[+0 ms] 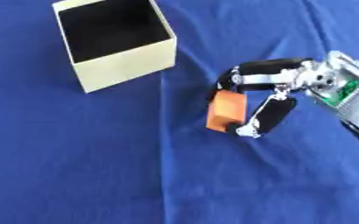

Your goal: Pick up objects on the table and place them in the box.

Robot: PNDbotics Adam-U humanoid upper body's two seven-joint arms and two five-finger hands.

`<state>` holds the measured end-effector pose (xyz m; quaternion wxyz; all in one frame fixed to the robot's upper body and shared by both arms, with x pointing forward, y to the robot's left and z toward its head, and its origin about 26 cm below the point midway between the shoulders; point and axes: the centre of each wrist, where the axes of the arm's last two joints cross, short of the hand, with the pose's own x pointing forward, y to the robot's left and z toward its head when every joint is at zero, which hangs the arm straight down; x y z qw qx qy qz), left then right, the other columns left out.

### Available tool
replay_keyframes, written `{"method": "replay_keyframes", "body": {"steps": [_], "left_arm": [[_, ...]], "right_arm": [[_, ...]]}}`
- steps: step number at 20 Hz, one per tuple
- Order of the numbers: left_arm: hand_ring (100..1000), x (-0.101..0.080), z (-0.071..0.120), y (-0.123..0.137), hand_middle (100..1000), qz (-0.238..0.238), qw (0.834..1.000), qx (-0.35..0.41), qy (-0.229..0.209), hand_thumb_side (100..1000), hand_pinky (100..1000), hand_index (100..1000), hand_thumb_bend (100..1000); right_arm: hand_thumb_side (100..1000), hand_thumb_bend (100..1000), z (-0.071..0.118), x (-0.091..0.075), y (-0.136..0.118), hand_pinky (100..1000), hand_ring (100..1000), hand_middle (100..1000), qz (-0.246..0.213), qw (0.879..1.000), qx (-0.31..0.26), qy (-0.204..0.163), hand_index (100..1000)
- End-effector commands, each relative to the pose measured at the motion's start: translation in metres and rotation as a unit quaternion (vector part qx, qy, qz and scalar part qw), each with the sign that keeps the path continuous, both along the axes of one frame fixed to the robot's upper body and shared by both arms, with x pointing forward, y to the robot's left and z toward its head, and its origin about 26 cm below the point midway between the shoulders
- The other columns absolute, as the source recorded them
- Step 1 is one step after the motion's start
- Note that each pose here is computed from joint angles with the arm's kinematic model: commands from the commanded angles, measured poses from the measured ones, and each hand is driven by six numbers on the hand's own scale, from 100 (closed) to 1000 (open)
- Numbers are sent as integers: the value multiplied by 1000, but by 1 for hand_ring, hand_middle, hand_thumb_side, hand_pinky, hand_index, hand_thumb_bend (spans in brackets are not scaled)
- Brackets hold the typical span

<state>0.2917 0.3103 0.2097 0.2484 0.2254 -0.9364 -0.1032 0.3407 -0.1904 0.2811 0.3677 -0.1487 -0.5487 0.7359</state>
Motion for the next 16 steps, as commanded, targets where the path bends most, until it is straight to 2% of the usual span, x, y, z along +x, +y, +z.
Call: {"method": "replay_keyframes", "body": {"steps": [1,4,9,16], "left_arm": [[535,-2,6,2,627,1,1000,7,-10,711,482,713,285],[535,-2,7,2,627,2,1000,10,-10,712,482,713,285],[535,-3,8,3,627,1,1000,16,-10,713,482,713,283],[536,-1,12,1,628,-8,1000,26,-13,715,483,714,281]], "right_arm": [[173,100,28,-15,-2,677,794,751,2,999,6,-37,760],[164,100,46,-21,1,682,797,755,3,997,9,-72,763],[141,100,74,-24,11,689,799,756,6,991,17,-130,764],[128,100,105,-5,37,692,792,753,8,984,23,-176,758]]}}
